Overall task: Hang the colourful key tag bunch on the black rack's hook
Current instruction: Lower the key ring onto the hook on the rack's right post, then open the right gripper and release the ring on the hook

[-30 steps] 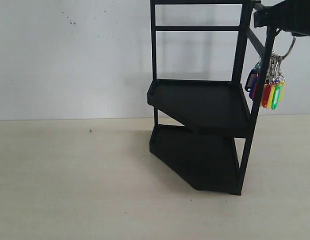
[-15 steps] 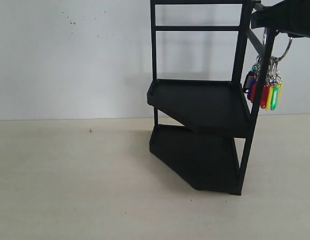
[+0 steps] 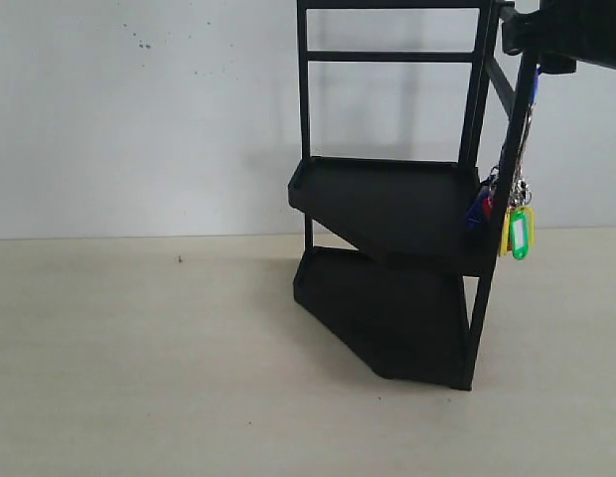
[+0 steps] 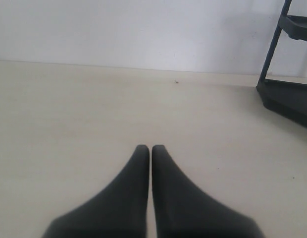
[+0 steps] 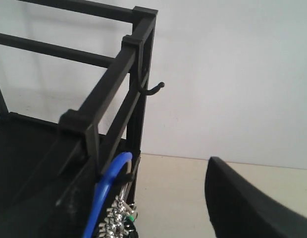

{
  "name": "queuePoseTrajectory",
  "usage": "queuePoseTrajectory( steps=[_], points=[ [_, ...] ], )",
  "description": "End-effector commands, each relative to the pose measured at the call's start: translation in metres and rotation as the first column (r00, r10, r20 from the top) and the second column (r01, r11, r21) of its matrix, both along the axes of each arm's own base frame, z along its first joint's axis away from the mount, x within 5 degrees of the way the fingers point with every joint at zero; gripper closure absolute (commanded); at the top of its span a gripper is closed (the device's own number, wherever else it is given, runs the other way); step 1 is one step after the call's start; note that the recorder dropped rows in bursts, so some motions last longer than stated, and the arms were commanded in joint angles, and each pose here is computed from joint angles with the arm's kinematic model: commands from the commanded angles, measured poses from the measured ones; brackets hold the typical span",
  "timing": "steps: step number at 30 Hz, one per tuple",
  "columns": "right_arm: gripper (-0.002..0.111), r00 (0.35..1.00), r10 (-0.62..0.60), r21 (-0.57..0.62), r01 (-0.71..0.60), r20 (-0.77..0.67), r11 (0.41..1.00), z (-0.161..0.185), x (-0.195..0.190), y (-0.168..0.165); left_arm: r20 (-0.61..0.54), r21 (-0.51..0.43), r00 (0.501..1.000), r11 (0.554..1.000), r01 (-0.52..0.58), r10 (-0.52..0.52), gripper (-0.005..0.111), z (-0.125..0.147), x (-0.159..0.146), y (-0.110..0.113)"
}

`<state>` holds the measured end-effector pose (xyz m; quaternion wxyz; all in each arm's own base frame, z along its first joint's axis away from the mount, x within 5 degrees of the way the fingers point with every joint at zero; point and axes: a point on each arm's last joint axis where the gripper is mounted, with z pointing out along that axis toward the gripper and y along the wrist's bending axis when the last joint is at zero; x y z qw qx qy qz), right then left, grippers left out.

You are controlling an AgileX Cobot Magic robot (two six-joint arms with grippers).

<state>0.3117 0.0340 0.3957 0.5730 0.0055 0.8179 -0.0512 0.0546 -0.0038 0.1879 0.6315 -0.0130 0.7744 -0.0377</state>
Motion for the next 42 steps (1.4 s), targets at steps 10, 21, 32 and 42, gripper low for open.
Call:
queuePoseTrajectory(
  steps=[10,21,32,42],
  points=[
    [0.074,0.992,-0.117,0.025,0.117,0.037,0.993,0.037,-0.081,-0.025,0.007,0.008,1.0,1.0,0.0,0.0,0.102,0.0,0.0,0.0],
    [0.108,0.993,-0.081,0.466,0.113,-0.087,0.878,-0.019,-0.187,-0.026,0.007,0.008,1.0,1.0,0.0,0.0,0.102,0.0,0.0,0.0],
    [0.108,0.984,-0.11,0.459,0.164,-0.142,0.874,-0.021,-0.213,-0.033,0.007,0.008,1.0,1.0,0.0,0.0,0.102,0.0,0.0,0.0],
    [0.108,0.987,-0.093,0.389,0.137,-0.131,0.911,-0.021,-0.214,-0.033,0.007,0.008,1.0,1.0,0.0,0.0,0.102,0.0,0.0,0.0]
  ],
)
